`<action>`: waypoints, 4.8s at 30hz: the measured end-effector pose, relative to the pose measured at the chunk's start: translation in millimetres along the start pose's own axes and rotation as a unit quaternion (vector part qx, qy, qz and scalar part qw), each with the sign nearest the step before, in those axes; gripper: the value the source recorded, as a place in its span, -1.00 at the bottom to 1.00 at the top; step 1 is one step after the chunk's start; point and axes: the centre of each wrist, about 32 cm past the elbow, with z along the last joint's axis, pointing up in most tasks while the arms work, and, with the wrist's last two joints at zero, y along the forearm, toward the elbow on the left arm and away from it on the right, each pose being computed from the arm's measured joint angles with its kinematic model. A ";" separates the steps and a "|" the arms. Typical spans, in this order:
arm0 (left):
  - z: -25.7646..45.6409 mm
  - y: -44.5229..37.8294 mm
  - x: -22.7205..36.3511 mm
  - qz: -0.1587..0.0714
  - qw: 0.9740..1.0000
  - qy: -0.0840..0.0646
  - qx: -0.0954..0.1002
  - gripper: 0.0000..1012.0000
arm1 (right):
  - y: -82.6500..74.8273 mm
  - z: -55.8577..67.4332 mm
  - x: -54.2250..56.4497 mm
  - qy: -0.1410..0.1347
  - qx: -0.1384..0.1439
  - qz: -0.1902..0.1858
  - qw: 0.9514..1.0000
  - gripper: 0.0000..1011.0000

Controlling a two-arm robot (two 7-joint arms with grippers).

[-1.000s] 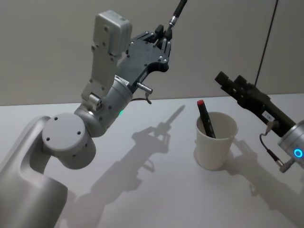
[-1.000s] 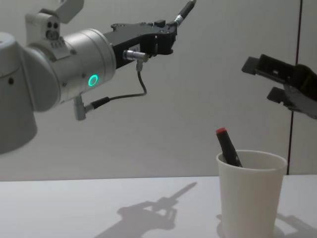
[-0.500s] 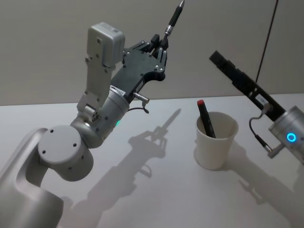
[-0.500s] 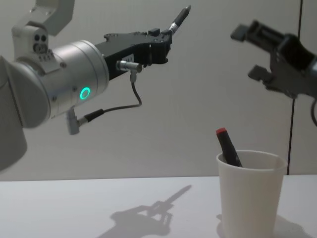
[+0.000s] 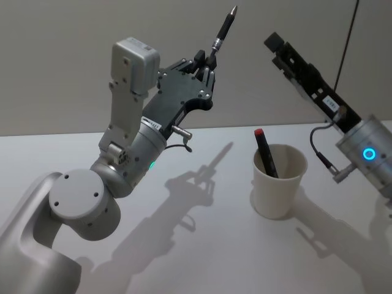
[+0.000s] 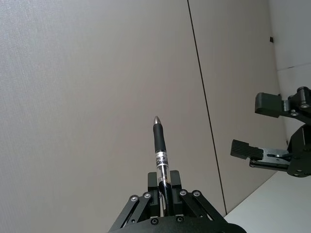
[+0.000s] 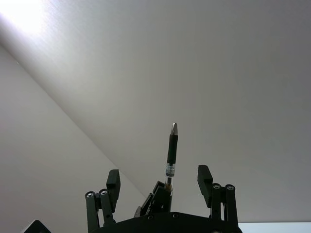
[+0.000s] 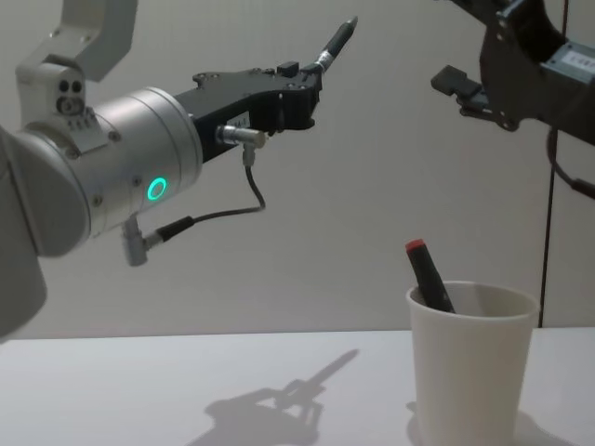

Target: Place the pen into the pen holder.

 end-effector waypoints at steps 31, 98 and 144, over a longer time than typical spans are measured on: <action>-1.7 2.4 -1.6 0.000 1.000 0.002 -0.001 -0.70 | 31.4 -14.8 12.2 0.011 -0.044 -0.067 0.997 0.98; -1.9 2.6 -1.6 0.000 1.000 0.002 0.000 -0.70 | 89.4 -25.6 8.1 0.044 -0.069 -0.011 0.997 0.98; -1.9 2.6 -1.6 0.000 1.000 0.002 0.000 -0.70 | 78.4 -15.0 7.4 0.044 -0.067 0.002 0.997 0.98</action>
